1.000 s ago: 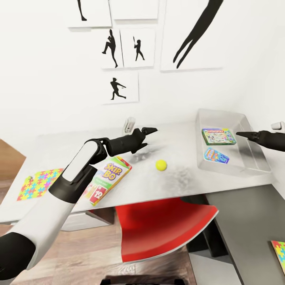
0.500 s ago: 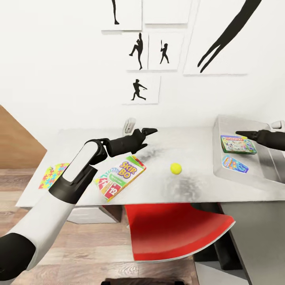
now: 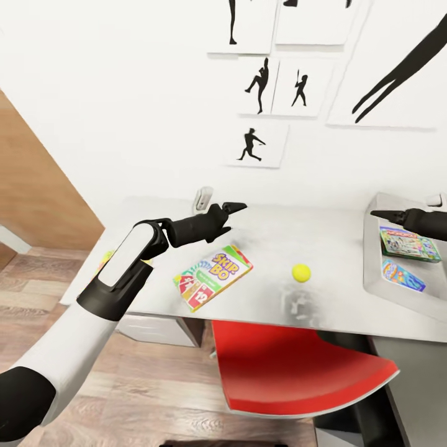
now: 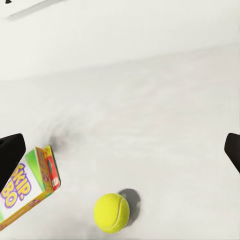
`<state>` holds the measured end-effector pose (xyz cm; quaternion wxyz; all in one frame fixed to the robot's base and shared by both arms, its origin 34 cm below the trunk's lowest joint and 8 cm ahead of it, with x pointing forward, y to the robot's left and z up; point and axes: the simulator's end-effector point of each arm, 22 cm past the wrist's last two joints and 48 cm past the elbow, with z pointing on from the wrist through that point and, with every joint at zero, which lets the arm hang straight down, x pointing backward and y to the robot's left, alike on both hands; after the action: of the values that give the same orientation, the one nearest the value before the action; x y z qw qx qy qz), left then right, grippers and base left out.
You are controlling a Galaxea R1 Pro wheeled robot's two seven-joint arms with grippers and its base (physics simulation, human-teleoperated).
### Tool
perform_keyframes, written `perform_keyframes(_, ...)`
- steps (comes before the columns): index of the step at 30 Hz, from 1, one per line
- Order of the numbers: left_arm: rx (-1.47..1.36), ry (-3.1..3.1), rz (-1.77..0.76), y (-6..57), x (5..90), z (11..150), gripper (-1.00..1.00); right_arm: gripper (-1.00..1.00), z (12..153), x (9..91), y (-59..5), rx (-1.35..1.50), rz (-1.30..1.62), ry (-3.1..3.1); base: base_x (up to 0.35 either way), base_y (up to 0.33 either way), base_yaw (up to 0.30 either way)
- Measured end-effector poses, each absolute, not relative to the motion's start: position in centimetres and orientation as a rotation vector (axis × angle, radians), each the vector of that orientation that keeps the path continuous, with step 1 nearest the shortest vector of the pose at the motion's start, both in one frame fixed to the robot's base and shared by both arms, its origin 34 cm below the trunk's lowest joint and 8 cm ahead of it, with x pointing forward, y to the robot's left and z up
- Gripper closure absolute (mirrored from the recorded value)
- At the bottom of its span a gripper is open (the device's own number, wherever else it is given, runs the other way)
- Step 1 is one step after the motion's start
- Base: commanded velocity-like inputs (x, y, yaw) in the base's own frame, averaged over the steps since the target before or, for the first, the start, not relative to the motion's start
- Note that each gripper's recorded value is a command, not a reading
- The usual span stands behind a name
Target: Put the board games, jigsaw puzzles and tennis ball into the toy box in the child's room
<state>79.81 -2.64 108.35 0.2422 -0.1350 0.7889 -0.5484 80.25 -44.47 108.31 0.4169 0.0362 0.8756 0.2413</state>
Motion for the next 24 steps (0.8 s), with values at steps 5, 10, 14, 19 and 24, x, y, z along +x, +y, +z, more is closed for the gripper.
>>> perform_keyframes(5,-0.366,2.154,-1.499,-2.7,79.7,108.6,-1.0,-1.0,107.8,79.5,-45.1,0.109,0.598,2.207,0.0,0.0,0.159)
perform_keyframes(10,-0.364,2.154,-1.499,-2.7,79.7,108.7,-1.0,-1.0,106.7,78.4,-45.9,0.137,0.592,2.225,0.0,0.0,0.066)
perform_keyframes(14,-0.363,2.153,-1.499,-2.8,79.6,108.8,-1.0,-1.0,105.9,77.5,-46.7,0.165,0.587,2.235,0.0,0.0,-0.05)
perform_keyframes(19,-0.36,2.153,-1.499,-2.8,79.6,108.9,-1.0,-1.0,105.3,76.1,-48.6,0.217,0.567,2.237,0.0,0.0,-0.148)
perform_keyframes(24,-0.357,2.151,-1.498,-2.8,79.5,109.1,-1.0,-1.0,105.1,74.5,-50.6,0.271,0.543,2.228,0.0,0.0,-0.219)
